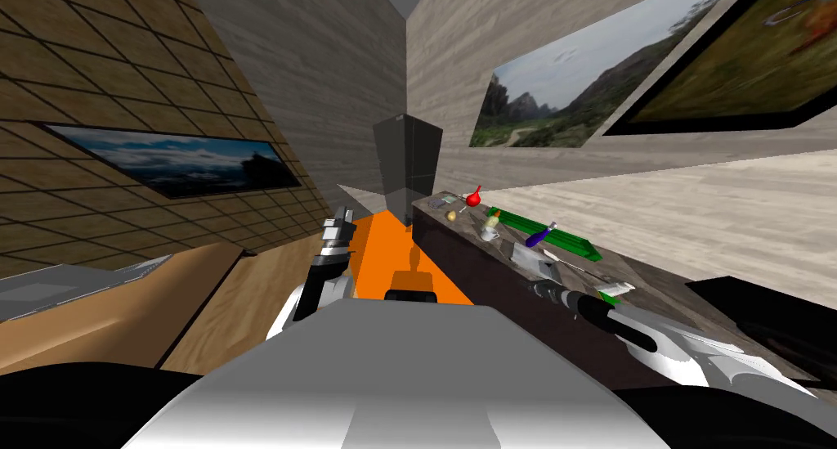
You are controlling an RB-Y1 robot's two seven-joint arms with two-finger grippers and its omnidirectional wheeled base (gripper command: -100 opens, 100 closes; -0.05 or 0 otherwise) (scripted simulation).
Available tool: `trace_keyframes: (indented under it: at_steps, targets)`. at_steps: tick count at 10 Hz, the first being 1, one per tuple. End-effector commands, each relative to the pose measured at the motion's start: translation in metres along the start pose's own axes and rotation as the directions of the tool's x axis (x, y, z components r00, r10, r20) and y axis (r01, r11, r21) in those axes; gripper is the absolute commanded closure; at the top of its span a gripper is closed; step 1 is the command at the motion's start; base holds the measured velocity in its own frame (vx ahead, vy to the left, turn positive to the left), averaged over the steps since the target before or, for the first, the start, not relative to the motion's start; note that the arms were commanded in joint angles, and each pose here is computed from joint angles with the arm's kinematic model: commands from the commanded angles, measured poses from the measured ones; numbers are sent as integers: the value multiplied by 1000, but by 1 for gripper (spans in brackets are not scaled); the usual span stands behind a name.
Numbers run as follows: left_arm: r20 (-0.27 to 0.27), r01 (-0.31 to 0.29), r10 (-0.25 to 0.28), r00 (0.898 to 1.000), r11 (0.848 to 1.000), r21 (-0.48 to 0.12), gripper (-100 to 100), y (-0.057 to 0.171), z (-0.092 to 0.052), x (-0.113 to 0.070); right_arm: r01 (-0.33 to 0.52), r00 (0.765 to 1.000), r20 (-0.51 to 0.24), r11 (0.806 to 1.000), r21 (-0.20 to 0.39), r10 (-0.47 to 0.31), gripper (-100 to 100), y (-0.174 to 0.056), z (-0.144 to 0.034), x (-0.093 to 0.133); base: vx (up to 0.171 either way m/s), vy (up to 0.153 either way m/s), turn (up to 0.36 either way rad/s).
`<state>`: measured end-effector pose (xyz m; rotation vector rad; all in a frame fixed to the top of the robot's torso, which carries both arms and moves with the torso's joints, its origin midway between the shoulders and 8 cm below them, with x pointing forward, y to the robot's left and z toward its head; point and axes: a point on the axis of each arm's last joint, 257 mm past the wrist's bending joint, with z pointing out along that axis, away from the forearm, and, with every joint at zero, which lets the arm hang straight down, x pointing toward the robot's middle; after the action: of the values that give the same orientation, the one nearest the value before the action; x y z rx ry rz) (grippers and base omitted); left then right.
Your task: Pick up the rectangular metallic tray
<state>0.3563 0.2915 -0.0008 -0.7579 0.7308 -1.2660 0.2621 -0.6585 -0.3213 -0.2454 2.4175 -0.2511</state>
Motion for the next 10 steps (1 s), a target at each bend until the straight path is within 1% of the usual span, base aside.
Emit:
trace_keyframes:
  at_steps: [1, 3, 4, 5, 6, 10]
  targets:
    - [0, 0, 0, 1000, 1000, 0, 0, 0, 0, 0, 43, 999, -29, 998, 35, -42, -100, -23, -11, 4, 153, 34, 240]
    - [0, 0, 0, 1000, 1000, 0, 0, 0, 0, 0, 97, 993, -71, 993, 69, -92, -100, -47, -22, 9, 152, -3, 189]
    - [0, 0, 0, 1000, 1000, 0, 0, 0, 0, 0, 76, 996, -56, 995, 59, -73, -100, -39, -18, 7, 73, -16, 52]
    - [0, 0, 0, 1000, 1000, 0, 0, 0, 0, 0, 81, 995, -58, 995, 61, -77, 0, -40, -18, 7, 14, -2, -5]
    - [0, 0, 0, 1000, 1000, 0, 0, 0, 0, 0, 85, 995, -60, 995, 54, -82, -100, -33, -15, 5, 18, -28, -53]
    - [0, 0, 0, 1000, 1000, 0, 0, 0, 0, 0, 104, 993, -59, 994, 32, -102, -100, -4, -5, -2, 39, -57, -75]
